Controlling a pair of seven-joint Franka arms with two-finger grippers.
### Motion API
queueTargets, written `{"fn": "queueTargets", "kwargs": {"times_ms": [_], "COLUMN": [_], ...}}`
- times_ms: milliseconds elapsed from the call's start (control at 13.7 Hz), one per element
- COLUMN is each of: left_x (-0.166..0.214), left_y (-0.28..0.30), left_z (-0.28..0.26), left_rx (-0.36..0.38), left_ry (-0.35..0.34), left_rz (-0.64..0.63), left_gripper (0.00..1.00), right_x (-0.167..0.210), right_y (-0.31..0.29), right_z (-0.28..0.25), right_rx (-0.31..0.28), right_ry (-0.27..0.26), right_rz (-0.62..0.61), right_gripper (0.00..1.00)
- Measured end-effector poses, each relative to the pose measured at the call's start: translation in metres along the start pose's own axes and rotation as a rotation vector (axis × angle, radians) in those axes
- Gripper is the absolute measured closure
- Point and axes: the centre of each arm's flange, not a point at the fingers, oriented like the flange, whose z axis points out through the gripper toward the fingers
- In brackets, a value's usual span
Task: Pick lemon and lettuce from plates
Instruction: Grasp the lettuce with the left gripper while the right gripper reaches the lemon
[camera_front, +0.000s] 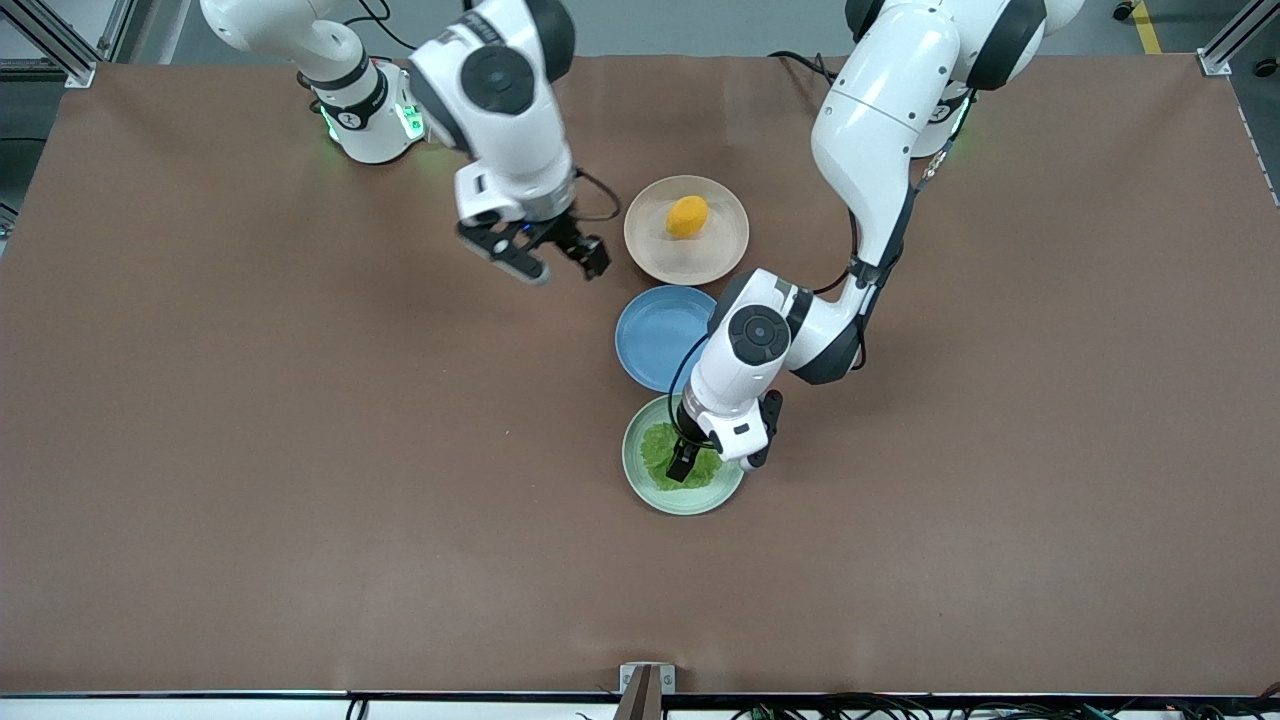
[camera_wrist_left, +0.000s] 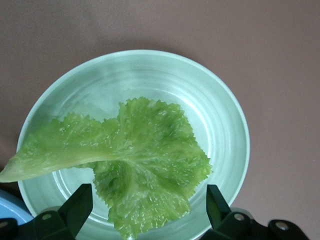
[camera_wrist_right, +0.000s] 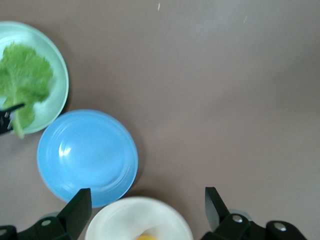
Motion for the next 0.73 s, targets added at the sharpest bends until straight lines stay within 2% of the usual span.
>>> {"fn": "queueTargets", "kwargs": {"times_ms": [146,364,510,728], "left_x": [-0.001,-0.005,-0.008,-0.01], "left_y": [-0.002,-0.006,-0.009,-0.012], "left_z": [0.003,0.011,0.016,0.021], "left_rx": [0.004,0.015,0.024,0.031], "left_ry": [0.001,0.001,-0.002,-0.002], "left_rz": [0.002,0.007,0.012,0.014], "left_gripper": [0.0,0.0,0.0,0.0], "right_x": [-0.056,-0.125,-0.148,-0.163], "right_y": [-0.001,-0.002,-0.005,-0.024], "right_z": [0.027,0.09,0.13,0.165], "right_rx": [0.029,0.008,-0.024,-0.045], "right_ry": [-0.001,0.001,0.011,0.022], "right_rz": [0.086,0.155,0.156,0.166], "right_gripper": [0.0,0.0,0.0,0.0]}}
